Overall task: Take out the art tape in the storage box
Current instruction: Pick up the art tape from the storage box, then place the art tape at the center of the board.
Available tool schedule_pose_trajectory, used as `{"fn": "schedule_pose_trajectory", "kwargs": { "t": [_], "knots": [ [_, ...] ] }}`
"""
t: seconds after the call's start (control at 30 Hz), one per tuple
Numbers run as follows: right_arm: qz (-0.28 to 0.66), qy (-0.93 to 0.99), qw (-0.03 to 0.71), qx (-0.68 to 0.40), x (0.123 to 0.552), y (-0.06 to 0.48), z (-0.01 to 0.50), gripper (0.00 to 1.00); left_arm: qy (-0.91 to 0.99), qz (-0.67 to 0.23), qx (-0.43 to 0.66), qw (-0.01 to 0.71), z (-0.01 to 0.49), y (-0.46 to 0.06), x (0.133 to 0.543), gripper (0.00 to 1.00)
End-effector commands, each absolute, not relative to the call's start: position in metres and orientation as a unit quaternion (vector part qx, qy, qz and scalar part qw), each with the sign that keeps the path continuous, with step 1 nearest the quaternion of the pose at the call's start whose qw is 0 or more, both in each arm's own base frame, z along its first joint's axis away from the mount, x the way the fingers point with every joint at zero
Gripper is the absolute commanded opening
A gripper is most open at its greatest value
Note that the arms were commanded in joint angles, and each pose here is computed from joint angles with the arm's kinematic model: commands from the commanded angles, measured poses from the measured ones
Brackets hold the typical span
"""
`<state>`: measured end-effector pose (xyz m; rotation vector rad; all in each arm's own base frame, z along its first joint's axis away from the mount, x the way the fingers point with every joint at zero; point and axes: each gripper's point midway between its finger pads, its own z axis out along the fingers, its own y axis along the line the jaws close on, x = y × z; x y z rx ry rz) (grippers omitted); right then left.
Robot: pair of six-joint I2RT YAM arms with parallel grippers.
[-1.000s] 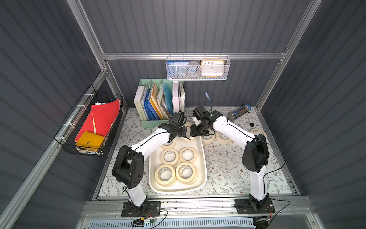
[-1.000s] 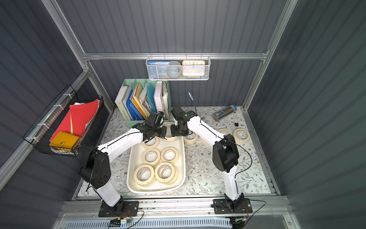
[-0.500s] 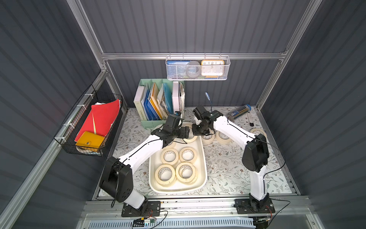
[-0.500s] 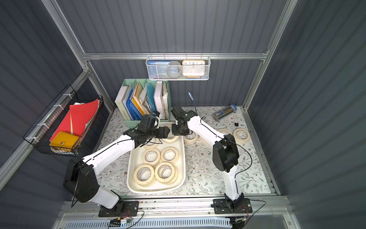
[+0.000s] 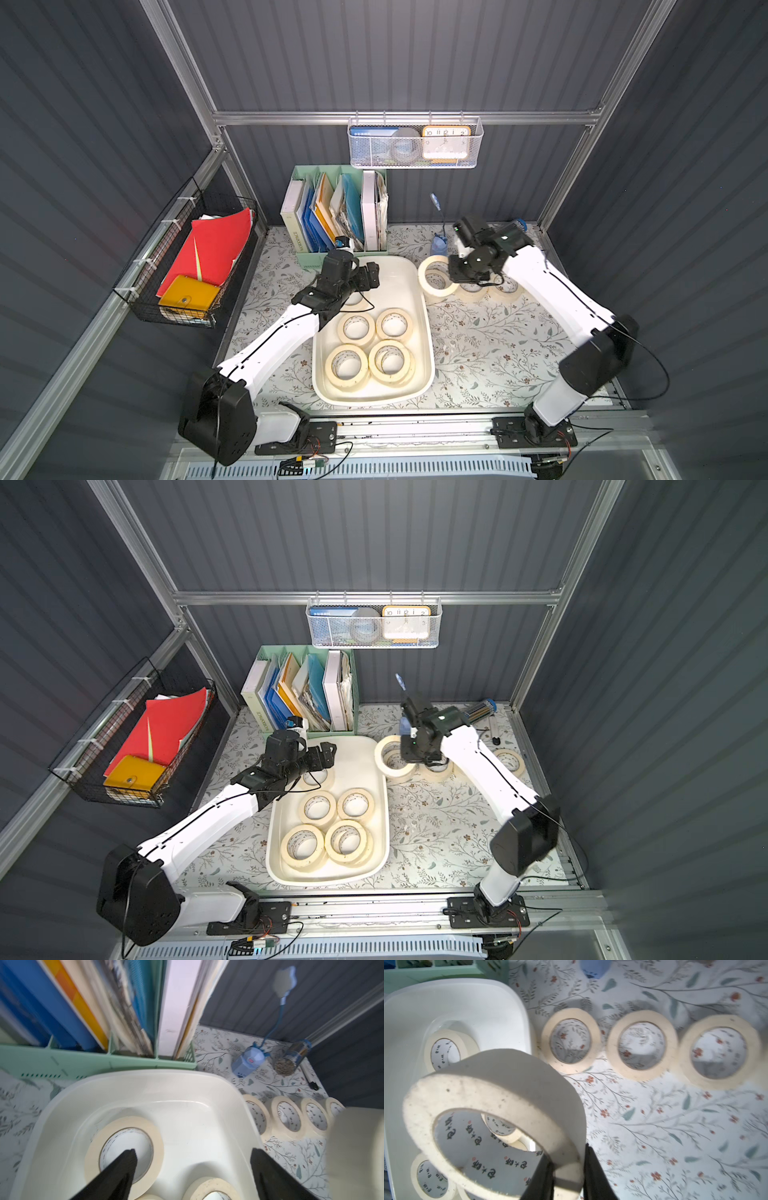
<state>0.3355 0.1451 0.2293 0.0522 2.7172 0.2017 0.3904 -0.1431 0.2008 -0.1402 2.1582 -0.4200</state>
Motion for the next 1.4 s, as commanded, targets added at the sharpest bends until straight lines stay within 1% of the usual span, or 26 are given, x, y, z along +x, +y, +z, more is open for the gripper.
{"fn": "schedule_pose_trajectory", "kwargs": {
  "t": [0.0,0.1,0.23,0.33,0.5,0.6,0.8,0.93,1.07,1.23,1.37],
  "knots": [
    [0.016,0.977,0.191,0.087,0.31,0.081,0.215,0.0,0.873,-0.203,-0.116,0.428,0.178,-0.138,0.394,0.9],
    [-0.022,0.969,0.184,0.163,0.291,0.023,0.197,0.0,0.885,-0.191,-0.12,0.407,0.158,-0.137,0.395,0.9],
    [-0.028,0.95,0.158,0.267,0.269,-0.035,0.165,0.0,0.89,-0.188,-0.125,0.396,0.143,-0.137,0.394,0.9],
    [-0.014,0.933,0.139,0.332,0.257,-0.063,0.142,0.0,0.892,-0.17,-0.127,0.399,0.14,-0.13,0.393,0.9],
    [-0.007,0.904,0.113,0.412,0.245,-0.105,0.112,0.0,0.903,-0.091,-0.12,0.402,0.139,-0.108,0.395,0.9],
    [-0.013,0.889,0.106,0.445,0.242,-0.128,0.097,0.0,0.902,-0.087,-0.117,0.406,0.14,-0.107,0.394,0.89],
    [0.013,0.862,0.1,0.496,0.25,-0.159,0.072,0.0,0.906,-0.096,-0.12,0.395,0.13,-0.111,0.394,0.89],
    [0.004,0.864,0.092,0.495,0.265,-0.173,0.061,0.0,0.903,-0.095,-0.121,0.402,0.133,-0.11,0.397,0.88],
    [0.019,0.865,0.085,0.494,0.279,-0.177,0.048,0.0,0.901,-0.092,-0.119,0.408,0.141,-0.109,0.401,0.88],
    [0.009,0.864,0.091,0.495,0.288,-0.186,0.037,0.0,0.9,-0.087,-0.122,0.408,0.145,-0.107,0.399,0.88],
    [0.01,0.867,0.082,0.491,0.289,-0.186,0.031,0.0,0.902,-0.085,-0.126,0.404,0.144,-0.105,0.396,0.88]
  ]
}}
